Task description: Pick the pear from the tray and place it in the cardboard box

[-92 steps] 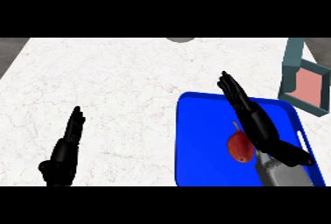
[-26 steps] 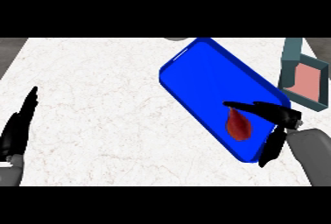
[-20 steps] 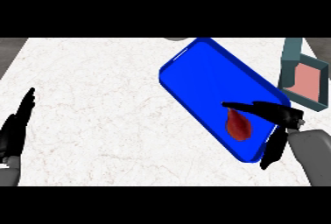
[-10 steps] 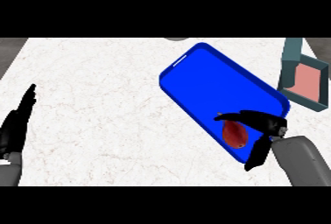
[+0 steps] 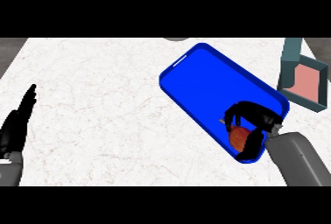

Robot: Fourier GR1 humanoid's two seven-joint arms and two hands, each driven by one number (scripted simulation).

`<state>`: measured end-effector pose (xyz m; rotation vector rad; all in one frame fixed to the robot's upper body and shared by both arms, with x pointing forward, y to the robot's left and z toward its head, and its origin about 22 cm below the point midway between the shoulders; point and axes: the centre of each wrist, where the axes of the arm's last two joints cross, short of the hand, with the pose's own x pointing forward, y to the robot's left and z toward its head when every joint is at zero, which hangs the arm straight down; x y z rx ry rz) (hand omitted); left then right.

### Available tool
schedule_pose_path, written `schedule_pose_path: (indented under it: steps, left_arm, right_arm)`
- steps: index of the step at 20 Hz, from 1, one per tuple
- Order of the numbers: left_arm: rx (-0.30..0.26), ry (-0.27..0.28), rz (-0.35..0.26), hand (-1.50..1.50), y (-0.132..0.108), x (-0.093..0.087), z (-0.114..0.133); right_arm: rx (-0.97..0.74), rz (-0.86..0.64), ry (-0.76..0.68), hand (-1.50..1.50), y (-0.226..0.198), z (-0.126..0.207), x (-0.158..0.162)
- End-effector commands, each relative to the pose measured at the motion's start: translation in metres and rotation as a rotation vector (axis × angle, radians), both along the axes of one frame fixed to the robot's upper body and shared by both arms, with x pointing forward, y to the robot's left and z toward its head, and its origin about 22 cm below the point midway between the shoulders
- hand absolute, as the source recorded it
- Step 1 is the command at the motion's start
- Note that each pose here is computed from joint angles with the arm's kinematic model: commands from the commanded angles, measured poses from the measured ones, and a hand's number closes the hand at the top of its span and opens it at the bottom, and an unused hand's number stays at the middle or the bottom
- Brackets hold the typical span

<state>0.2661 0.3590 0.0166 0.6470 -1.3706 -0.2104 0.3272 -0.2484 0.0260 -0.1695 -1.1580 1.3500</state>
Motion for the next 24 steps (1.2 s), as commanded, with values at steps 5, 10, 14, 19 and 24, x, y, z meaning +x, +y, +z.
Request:
schedule_pose_path:
  steps: [5, 10, 14, 19, 24]
  left_arm:
    - [-0.008, -0.008, 0.001, 0.0, -0.006, -0.001, -0.004]
    - [-0.02, -0.006, 0.008, 0.0, -0.003, -0.005, -0.005]
    - [0.001, -0.031, -0.001, 0.0, 0.0, 0.0, 0.004]
    - [-0.001, -0.03, -0.04, 0.0, -0.013, 0.0, -0.002]
    - [-0.008, -0.037, -0.054, 0.0, -0.024, 0.013, 0.001]
  right_arm:
    - [-0.147, -0.073, -0.309, 1.5, -0.163, 0.086, -0.002]
    - [-0.205, -0.158, -0.534, 1.5, -0.237, 0.143, -0.024]
    - [-0.178, -0.198, -0.693, 1.5, -0.282, 0.168, -0.044]
    - [-0.026, -0.159, -0.92, 1.5, -0.307, 0.187, -0.053]
    - [0.04, -0.092, -0.934, 1.5, -0.321, 0.18, -0.058]
